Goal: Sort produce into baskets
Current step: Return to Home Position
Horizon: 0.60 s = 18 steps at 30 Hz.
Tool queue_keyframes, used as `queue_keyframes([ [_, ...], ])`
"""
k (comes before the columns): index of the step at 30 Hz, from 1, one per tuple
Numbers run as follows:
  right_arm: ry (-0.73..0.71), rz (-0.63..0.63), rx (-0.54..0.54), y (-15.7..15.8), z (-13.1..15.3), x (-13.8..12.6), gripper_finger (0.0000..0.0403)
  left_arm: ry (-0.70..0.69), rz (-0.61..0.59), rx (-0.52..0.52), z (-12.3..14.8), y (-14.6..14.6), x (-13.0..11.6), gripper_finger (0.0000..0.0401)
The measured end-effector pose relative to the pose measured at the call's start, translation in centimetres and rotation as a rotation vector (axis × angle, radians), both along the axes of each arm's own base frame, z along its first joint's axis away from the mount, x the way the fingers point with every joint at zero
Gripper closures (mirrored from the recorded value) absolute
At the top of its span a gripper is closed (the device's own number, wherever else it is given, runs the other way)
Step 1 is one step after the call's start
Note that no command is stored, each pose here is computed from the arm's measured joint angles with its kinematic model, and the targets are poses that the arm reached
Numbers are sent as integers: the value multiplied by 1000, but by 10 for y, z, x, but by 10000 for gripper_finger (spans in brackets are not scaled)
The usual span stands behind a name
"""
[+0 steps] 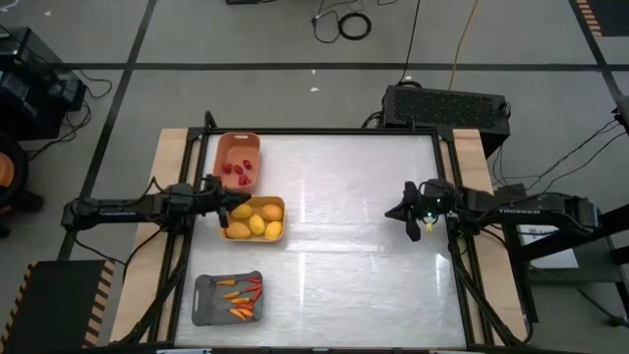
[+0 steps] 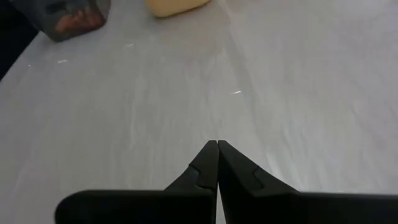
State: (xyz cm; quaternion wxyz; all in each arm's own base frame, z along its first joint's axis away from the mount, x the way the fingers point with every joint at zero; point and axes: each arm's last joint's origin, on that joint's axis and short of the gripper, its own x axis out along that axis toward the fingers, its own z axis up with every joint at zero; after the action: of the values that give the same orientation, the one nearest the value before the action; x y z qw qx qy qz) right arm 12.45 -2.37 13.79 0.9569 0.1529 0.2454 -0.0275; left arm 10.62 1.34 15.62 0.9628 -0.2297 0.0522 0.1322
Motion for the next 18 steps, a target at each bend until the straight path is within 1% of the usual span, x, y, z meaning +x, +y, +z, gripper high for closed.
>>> queue_keyframes([
  [3,15,-13,3,0,-10,-4,403,14,28,43,0,1,0,393],
  [5,7,-53,-3,-2,-14,-6,403,29,59,81,-1,2,0,393],
  [8,-17,-85,-13,-3,-15,-6,403,62,76,165,-1,3,1,393],
  [11,-32,-78,-42,-4,-14,-5,403,94,64,249,-2,3,1,393],
  [18,-34,-63,-53,-4,-14,-5,403,95,65,251,-2,3,1,393],
])
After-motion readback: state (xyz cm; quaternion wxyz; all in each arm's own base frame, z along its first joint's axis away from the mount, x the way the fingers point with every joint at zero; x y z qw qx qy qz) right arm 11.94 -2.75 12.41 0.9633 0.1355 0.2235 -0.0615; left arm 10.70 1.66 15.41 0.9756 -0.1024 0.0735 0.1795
